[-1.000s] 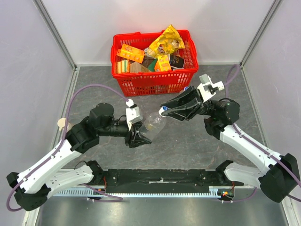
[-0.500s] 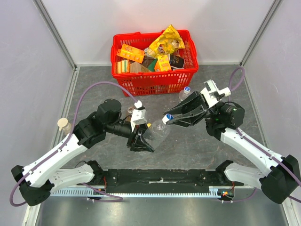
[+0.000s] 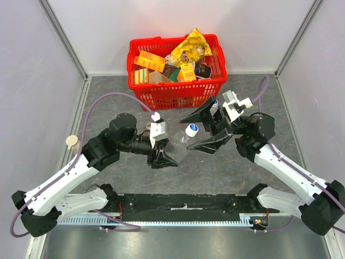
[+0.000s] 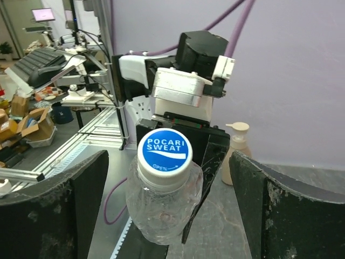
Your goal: Unscrew the bottle caps
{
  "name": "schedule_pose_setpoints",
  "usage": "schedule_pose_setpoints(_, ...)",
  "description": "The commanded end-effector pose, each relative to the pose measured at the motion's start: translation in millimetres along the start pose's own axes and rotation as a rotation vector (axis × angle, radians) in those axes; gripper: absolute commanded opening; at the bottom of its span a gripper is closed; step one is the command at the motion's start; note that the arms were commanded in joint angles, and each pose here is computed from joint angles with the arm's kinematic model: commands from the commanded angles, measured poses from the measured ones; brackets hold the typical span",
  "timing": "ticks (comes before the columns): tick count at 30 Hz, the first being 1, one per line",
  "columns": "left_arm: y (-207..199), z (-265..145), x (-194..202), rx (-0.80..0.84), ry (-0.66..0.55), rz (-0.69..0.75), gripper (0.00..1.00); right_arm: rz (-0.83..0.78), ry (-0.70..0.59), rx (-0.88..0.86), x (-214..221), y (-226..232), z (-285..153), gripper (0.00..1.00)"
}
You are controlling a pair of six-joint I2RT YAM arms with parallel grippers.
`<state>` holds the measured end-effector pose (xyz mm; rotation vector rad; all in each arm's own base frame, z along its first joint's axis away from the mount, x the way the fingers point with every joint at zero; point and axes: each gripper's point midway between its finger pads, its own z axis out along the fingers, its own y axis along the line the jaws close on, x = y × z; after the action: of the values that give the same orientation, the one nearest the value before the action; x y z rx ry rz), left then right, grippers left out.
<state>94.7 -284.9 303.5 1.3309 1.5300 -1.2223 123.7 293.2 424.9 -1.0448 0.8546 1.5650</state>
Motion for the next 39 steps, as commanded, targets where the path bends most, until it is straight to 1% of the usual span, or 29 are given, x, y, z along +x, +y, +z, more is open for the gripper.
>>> schedule_pose_setpoints(1, 17, -8, -2, -0.117, -0.002, 0.067, 0.41, -0.081, 0.003, 0.11, -19, -11, 1, 0.98)
schedule_pose_setpoints(7, 35, -16, 20, -0.243, 0.061, 0.042, 0.41, -0.093, -0.008, 0.237, -24, -26, -5, 0.98)
schedule_pose_setpoints(11, 46, -20, 37, -0.305, 0.101, 0.022, 0.41, -0.07, 0.01, 0.372, -19, -49, -13, 0.98)
schedule_pose_setpoints(16, 56, -22, 51, -0.364, 0.133, 0.003, 0.41, 0.025, 0.044, 0.609, -3, -93, -31, 0.98)
schedule_pose_setpoints(20, 72, -25, 66, -0.447, 0.189, -0.022, 0.41, 0.109, 0.06, 0.727, 13, -113, -43, 0.98)
schedule_pose_setpoints(25, 83, -27, 84, -0.504, 0.254, -0.056, 0.41, 0.182, 0.048, 0.776, 22, -122, -47, 0.98)
schedule_pose_setpoints(30, 94, -32, 92, -0.572, 0.289, -0.073, 0.41, 0.273, 0.076, 0.863, 44, -136, -58, 0.98)
schedule_pose_setpoints(35, 106, -36, 99, -0.639, 0.326, -0.088, 0.41, 0.354, 0.085, 0.87, 62, -137, -60, 0.98)
schedule_pose_setpoints(39, 107, -33, 104, -0.631, 0.344, -0.099, 0.41, 0.381, 0.089, 0.875, 67, -137, -61, 0.93)
